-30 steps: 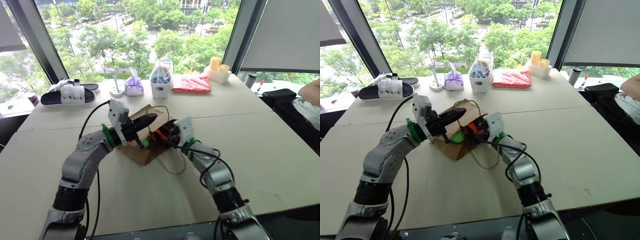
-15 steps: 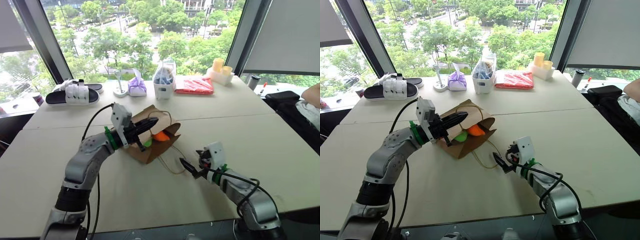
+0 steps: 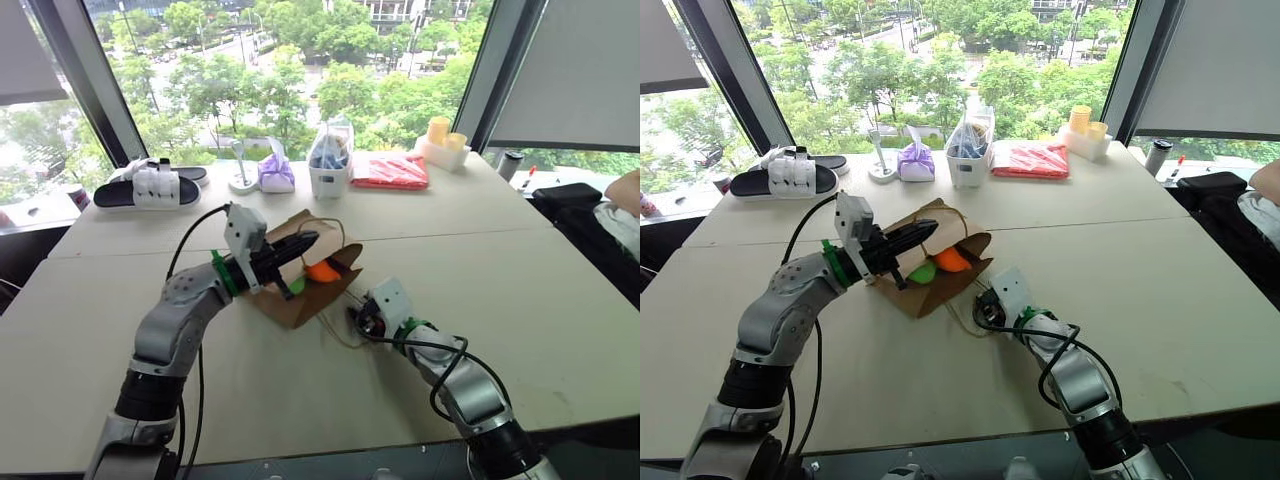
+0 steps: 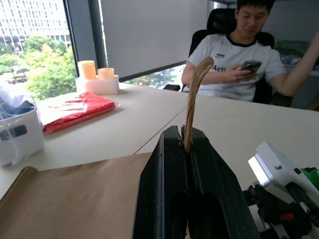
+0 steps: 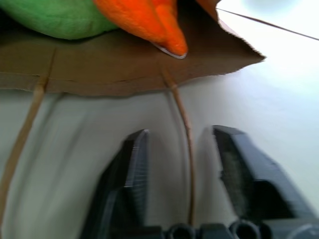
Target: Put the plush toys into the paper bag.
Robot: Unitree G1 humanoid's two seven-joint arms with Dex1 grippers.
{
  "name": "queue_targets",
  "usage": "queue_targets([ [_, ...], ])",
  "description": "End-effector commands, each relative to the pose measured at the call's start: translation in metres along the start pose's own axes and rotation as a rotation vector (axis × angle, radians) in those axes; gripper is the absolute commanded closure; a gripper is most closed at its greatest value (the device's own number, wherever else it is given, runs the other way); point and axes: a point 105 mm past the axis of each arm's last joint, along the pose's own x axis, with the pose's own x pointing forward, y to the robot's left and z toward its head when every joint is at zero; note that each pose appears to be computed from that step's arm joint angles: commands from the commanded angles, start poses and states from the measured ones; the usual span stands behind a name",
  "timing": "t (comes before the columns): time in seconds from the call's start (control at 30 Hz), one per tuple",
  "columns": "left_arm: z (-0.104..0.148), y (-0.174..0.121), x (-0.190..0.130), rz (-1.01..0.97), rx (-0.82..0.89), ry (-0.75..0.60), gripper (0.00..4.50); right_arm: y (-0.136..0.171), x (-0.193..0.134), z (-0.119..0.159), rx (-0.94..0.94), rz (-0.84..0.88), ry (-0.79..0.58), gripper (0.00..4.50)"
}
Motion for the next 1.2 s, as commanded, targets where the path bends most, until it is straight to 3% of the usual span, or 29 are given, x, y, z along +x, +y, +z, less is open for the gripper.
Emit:
queue_targets([
  [0.03, 0.017, 0.002, 0.001, 0.001, 0.054, -0.045, 4.5, -0.011, -0.002, -0.008, 0.163, -0.031, 0.048, 4.47],
  [0.17, 0.02, 0.003, 0.002, 0.006, 0.056, -0.052, 4.5, -0.019, -0.006, -0.001, 0.31, -0.034, 0.046, 4.47],
  [0.33, 0.038, 0.003, 0.01, -0.02, 0.072, -0.095, 4.5, -0.041, -0.042, 0.091, 0.431, 0.094, -0.19, 4.47],
  [0.53, 0.045, 0.015, 0.026, 0.029, 0.073, -0.099, 4.5, -0.074, -0.081, 0.151, 0.328, 0.121, -0.254, 4.47],
  [0.63, 0.042, 0.021, 0.033, 0.052, 0.062, -0.089, 4.5, -0.076, -0.086, 0.158, 0.306, 0.147, -0.245, 4.47],
  [0.97, -0.007, 0.022, 0.045, 0.012, -0.001, 0.017, 4.5, -0.077, -0.08, 0.13, 0.29, 0.122, -0.165, 4.47],
  [1.0, -0.008, 0.022, 0.045, 0.005, -0.01, 0.021, 4.24, -0.077, -0.081, 0.13, 0.292, 0.125, -0.171, 4.49],
  [1.1, -0.007, 0.02, 0.041, -0.014, -0.047, 0.028, 3.17, -0.077, -0.09, 0.139, 0.301, 0.148, -0.234, 3.59],
  [1.2, -0.004, 0.019, 0.036, -0.03, -0.06, 0.025, 1.68, -0.076, -0.096, 0.15, 0.294, 0.166, -0.273, 2.08],
])
